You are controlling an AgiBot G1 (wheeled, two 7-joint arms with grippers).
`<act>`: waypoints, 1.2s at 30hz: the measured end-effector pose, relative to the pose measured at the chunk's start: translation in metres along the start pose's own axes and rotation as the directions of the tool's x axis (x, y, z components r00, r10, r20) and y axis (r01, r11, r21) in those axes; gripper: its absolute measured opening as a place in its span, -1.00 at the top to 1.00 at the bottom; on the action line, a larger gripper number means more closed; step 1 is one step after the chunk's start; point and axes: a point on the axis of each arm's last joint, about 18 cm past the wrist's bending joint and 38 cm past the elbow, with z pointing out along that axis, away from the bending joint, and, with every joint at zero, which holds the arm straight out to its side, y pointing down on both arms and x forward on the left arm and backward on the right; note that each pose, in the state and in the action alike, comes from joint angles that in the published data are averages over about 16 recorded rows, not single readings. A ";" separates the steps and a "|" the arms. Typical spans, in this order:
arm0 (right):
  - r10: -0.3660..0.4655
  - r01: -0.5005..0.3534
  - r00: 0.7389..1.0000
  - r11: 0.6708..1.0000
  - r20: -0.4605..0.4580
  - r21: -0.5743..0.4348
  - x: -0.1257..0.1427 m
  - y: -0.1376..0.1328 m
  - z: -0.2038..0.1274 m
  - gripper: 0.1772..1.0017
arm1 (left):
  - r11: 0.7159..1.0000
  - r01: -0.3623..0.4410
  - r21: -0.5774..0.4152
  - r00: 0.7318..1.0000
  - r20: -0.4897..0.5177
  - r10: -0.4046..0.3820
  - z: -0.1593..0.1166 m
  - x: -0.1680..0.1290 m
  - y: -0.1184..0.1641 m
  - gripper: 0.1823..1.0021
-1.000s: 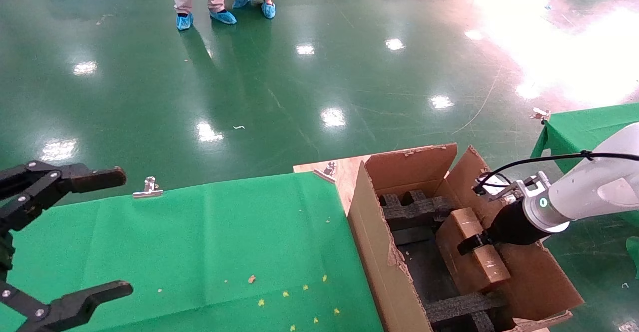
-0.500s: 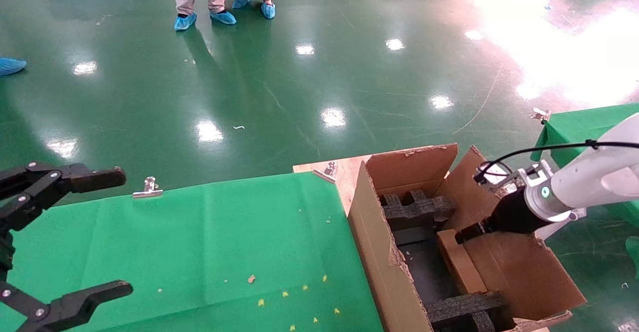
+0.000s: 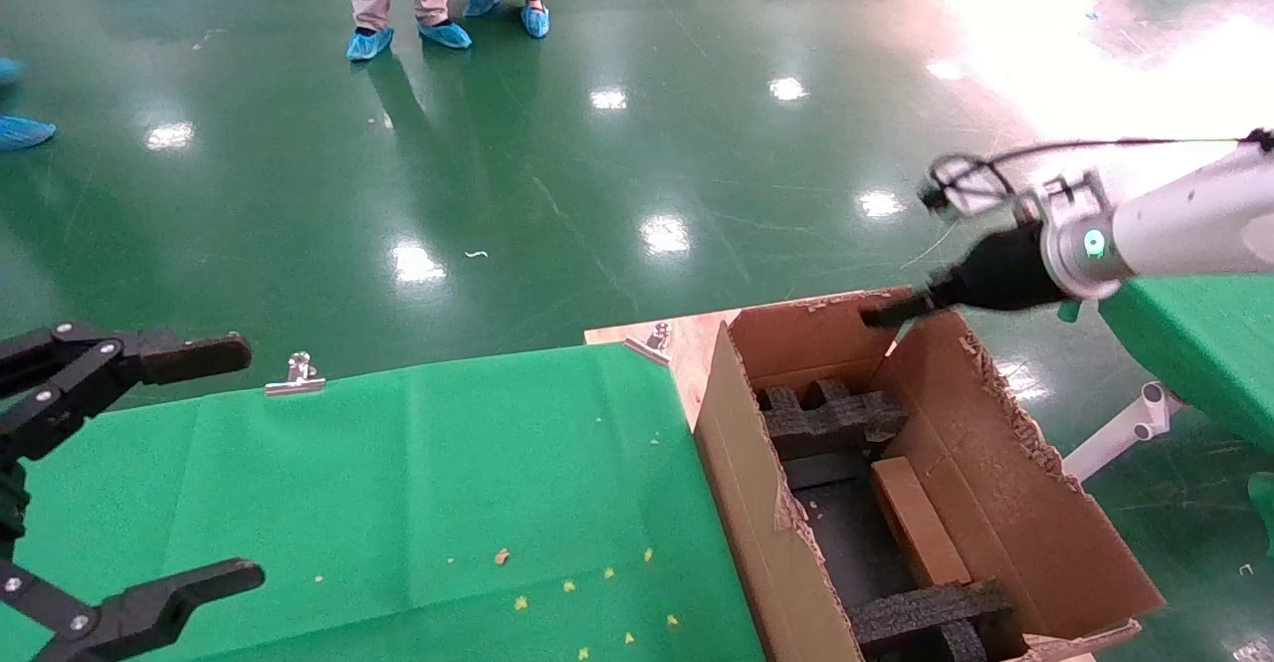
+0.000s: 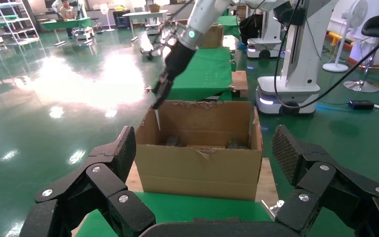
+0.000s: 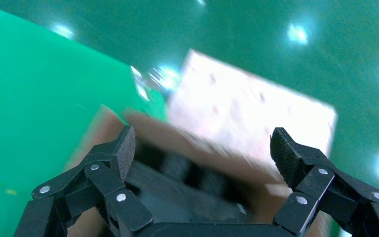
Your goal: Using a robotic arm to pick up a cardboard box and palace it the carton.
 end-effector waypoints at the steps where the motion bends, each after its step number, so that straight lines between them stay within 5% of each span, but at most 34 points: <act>1: -0.012 0.012 1.000 1.000 0.019 0.024 -0.005 -0.005 -0.002 -1.00 | 1.000 0.000 0.000 1.000 0.000 0.000 0.000 0.000 0.000 -1.00; 12: -0.111 0.075 0.979 0.975 0.171 0.208 -0.051 -0.033 -0.027 -1.00 | 1.000 0.000 0.000 1.000 0.001 0.000 0.000 0.000 0.000 -1.00; 26: -0.134 0.079 0.965 0.968 0.225 0.239 -0.067 -0.035 -0.028 -1.00 | 1.000 0.000 0.000 1.000 0.001 0.000 0.000 0.000 0.000 -1.00; 36: -0.192 0.082 0.911 0.952 0.366 0.296 -0.109 -0.035 -0.021 -1.00 | 1.000 0.000 0.000 1.000 0.001 0.000 0.000 0.000 0.000 -1.00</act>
